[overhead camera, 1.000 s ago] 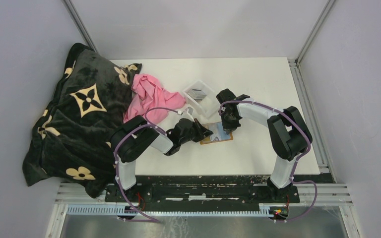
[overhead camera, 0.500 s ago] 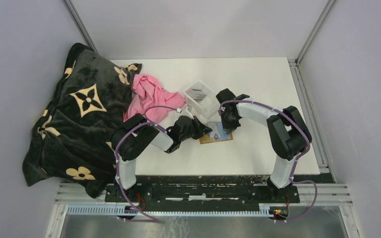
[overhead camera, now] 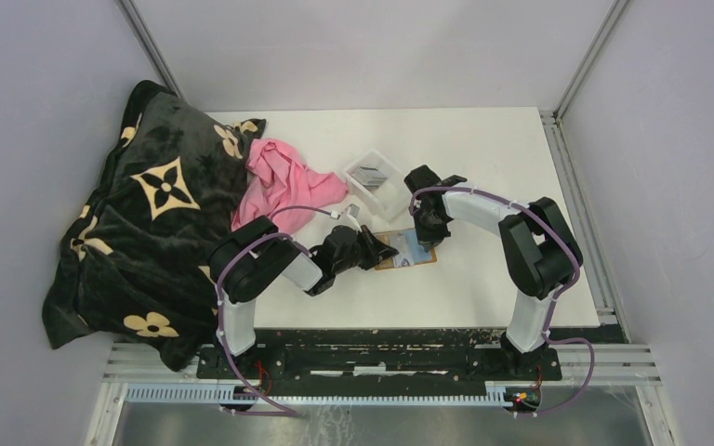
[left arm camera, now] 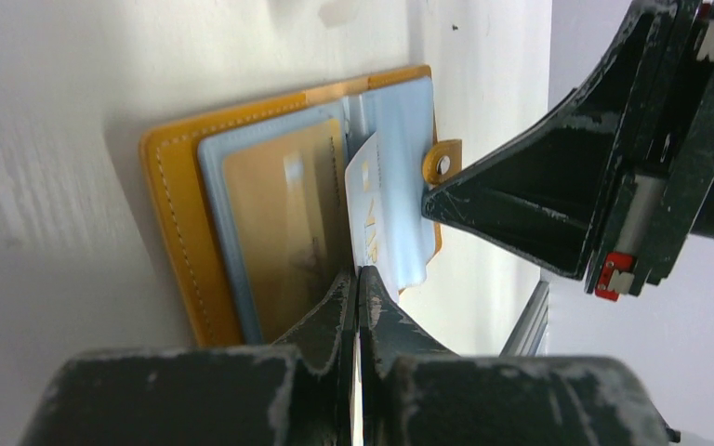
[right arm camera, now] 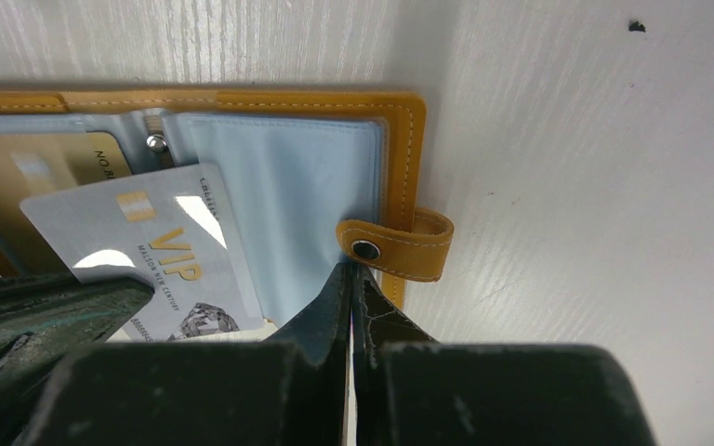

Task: Put the credit cards into the card holder
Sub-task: Insert the credit card into the card holder.

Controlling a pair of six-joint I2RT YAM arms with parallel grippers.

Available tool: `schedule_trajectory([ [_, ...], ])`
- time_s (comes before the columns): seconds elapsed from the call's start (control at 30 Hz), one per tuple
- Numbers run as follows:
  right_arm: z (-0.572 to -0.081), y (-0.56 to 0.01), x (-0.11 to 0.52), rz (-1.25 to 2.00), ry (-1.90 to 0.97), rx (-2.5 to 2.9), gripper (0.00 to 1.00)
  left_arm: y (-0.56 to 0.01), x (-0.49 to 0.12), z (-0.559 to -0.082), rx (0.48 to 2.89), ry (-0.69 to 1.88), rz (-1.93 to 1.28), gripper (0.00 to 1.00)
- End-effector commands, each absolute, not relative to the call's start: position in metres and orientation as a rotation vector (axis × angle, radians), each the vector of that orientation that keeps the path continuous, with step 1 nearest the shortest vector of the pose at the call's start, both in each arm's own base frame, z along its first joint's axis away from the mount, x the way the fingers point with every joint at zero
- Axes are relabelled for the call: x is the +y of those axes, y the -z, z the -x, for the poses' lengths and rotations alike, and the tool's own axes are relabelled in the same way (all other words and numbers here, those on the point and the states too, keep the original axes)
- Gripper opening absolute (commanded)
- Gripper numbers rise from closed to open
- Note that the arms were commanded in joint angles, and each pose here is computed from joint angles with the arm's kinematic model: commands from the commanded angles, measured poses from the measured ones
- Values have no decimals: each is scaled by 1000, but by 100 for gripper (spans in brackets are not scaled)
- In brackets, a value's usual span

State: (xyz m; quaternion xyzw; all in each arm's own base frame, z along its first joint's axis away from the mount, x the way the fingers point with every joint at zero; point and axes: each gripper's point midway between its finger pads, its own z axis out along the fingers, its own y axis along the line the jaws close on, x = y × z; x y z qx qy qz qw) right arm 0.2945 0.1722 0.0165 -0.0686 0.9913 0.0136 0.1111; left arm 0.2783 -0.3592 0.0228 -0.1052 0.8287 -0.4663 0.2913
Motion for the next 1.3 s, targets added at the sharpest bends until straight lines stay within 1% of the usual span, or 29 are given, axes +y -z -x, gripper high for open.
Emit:
schedule_trajectory([
  [0.0,-301,-9,177,181,-41,2911,1,17,-340,-251,2358,1125,301,3],
  [0.13,-300,-8,176,180,-45,2913,1,15,-345,-253,2351,1130,298,3],
  [0.43,-295,-5,174,185,-38,2925,1,9,-351,-274,2316,1070,310,3],
  [0.83,-292,-3,174,186,-40,2934,1,7,-339,-297,2286,1035,348,3],
  [1.27,-293,0,174,188,-36,2943,1,11,-345,-300,2288,1069,366,3],
])
